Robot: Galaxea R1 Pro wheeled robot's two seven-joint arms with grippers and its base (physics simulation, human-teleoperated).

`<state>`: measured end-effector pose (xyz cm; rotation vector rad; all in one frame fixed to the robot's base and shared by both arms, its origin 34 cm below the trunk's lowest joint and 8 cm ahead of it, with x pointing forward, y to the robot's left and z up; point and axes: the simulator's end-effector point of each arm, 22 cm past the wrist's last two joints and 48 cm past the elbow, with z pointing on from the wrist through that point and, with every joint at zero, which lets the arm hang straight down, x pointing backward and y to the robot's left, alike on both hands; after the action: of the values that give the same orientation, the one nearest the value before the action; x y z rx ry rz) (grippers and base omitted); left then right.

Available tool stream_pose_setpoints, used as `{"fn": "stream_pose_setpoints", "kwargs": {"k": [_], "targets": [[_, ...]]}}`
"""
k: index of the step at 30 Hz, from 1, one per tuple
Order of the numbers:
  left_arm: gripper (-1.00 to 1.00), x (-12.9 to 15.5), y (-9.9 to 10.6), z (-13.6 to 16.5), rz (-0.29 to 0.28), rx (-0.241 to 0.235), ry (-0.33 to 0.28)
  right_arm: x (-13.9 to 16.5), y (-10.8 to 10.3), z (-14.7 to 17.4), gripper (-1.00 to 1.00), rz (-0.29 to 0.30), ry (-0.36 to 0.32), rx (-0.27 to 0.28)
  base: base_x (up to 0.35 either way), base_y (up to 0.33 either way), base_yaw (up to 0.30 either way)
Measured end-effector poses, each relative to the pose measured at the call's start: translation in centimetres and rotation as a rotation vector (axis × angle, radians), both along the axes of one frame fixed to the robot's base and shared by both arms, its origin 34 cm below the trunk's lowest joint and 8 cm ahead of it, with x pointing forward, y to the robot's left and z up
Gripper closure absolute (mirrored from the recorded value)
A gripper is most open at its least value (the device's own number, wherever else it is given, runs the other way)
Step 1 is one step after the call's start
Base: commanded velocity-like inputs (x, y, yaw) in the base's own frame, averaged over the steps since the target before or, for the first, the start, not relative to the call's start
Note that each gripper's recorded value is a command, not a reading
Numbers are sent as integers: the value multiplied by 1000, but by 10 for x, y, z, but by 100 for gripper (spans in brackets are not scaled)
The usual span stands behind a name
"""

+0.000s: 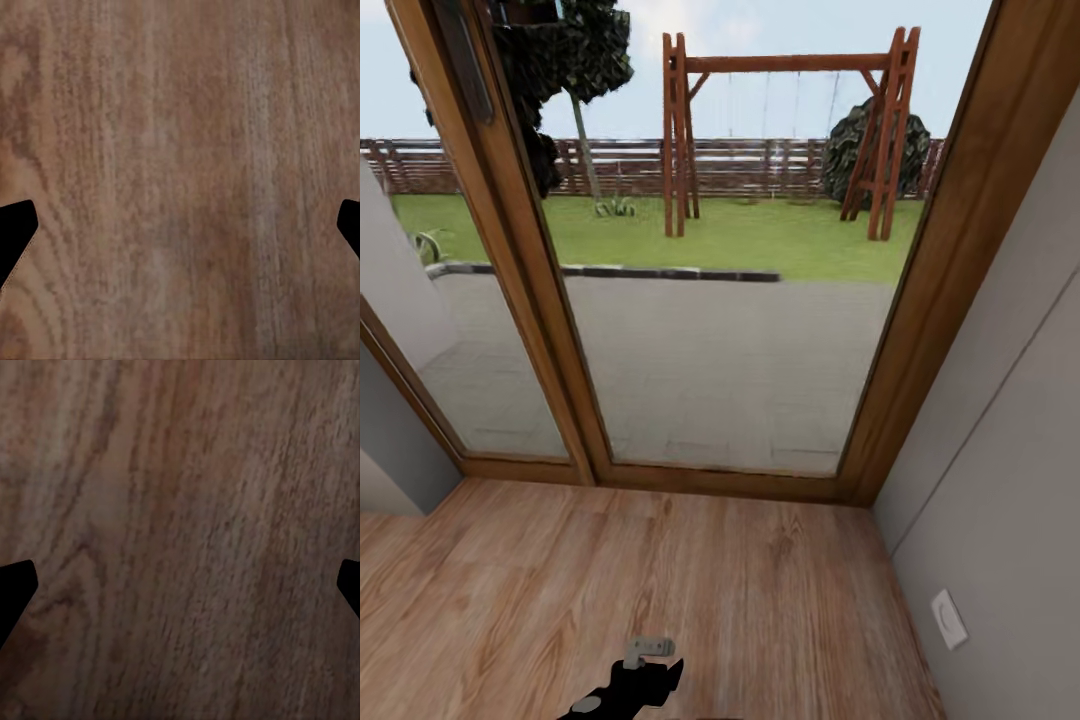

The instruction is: Pick up the two gym shoes and the two sandals from the corridor floor and place them onto the hallstand (shoe rack) in the corridor, making sure they are on the rack and not on the floor. Arrange them so the two gym shoes are next to each other and the two sandals are next to each other.

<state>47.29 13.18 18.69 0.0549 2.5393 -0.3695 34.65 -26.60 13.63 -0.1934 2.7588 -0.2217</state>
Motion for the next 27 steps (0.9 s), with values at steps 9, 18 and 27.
{"fn": "stream_pose_setpoints", "kwargs": {"k": [9, 18, 27], "targets": [[-100, 0, 0, 0, 0, 0, 0, 0, 0, 0, -100, 0, 0, 0, 276, -1, 0], [-100, 0, 0, 0, 0, 0, 0, 0, 0, 0, -100, 0, 0, 0, 334, 0, 0], [-100, 0, 0, 0, 0, 0, 0, -1, 0, 0, -100, 0, 1, 0, 285, 0, 0]]}}
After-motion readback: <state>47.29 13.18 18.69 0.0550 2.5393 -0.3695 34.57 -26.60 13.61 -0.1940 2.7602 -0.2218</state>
